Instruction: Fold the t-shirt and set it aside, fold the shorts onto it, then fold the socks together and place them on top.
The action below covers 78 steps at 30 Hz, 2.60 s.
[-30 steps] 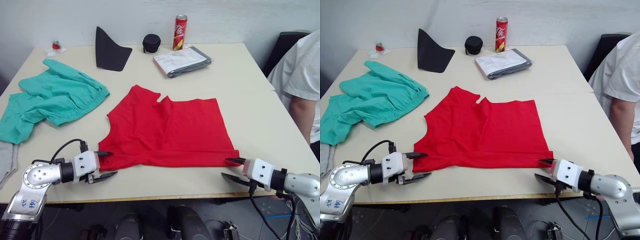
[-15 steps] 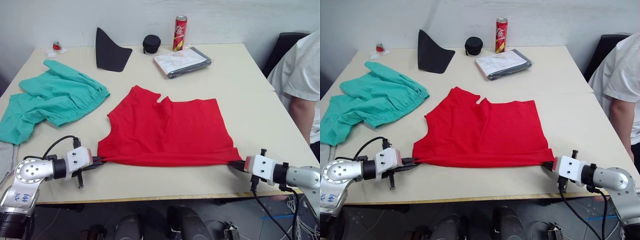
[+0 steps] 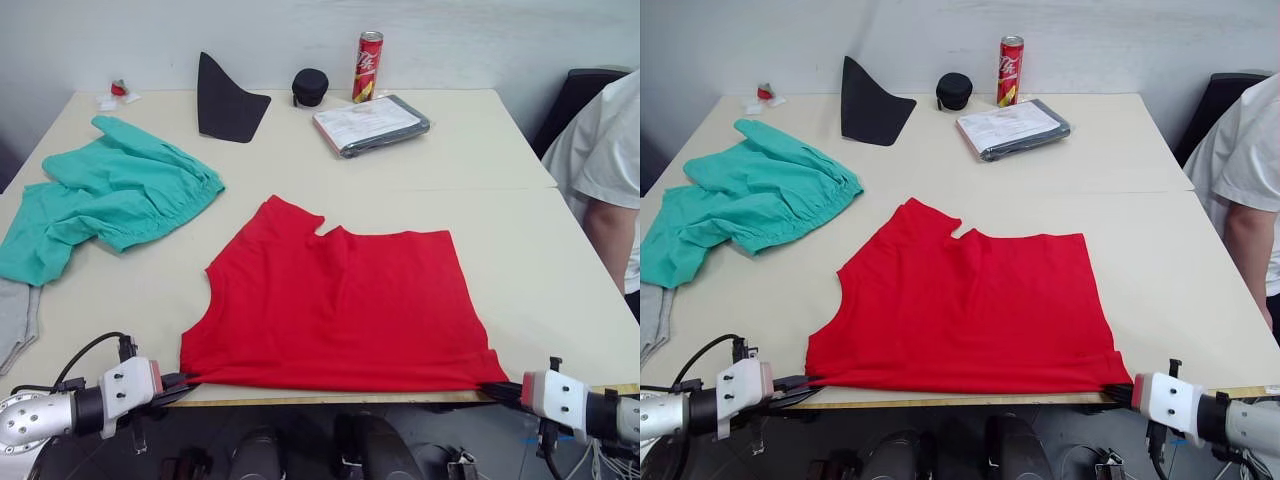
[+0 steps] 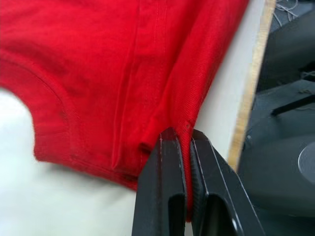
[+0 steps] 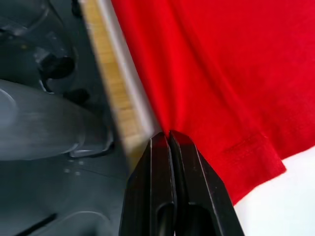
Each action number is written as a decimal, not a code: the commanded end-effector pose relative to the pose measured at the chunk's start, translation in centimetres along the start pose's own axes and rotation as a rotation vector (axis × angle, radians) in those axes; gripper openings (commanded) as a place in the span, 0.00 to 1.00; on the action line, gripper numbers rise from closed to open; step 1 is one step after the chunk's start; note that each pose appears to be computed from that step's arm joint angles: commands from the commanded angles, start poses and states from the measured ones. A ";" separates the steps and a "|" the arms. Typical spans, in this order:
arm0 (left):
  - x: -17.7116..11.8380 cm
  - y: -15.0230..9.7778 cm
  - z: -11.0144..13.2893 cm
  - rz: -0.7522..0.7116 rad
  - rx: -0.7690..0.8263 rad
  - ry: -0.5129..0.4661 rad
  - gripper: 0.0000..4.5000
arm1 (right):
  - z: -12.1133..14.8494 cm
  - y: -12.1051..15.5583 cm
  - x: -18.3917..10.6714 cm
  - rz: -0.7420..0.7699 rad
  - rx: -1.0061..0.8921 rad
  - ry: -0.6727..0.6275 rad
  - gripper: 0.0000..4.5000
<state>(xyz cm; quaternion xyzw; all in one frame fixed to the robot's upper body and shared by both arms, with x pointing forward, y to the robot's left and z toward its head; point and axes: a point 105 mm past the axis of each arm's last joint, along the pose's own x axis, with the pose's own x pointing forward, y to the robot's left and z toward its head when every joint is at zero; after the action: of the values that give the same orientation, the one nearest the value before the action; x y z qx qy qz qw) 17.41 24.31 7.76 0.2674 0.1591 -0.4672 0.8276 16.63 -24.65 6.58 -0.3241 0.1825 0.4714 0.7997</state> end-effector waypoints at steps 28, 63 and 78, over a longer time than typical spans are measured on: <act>-2.5 11.4 6.4 -0.015 -0.367 -0.147 0.99 | 4.0 -10.9 -5.3 -0.050 0.360 -0.119 1.00; 13.7 23.4 9.8 0.282 -0.405 -0.091 0.42 | 6.4 -24.4 7.8 -0.187 0.402 -0.110 0.41; 11.2 24.0 10.2 0.284 -0.467 -0.335 0.00 | 7.4 -25.1 5.5 -0.223 0.387 -0.289 0.00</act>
<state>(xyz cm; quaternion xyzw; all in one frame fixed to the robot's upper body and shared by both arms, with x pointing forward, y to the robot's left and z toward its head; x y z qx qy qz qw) 43.94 19.84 15.90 0.0106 0.1133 -0.3372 0.9345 41.23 -23.81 15.63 -0.1129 0.1521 0.3838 0.9038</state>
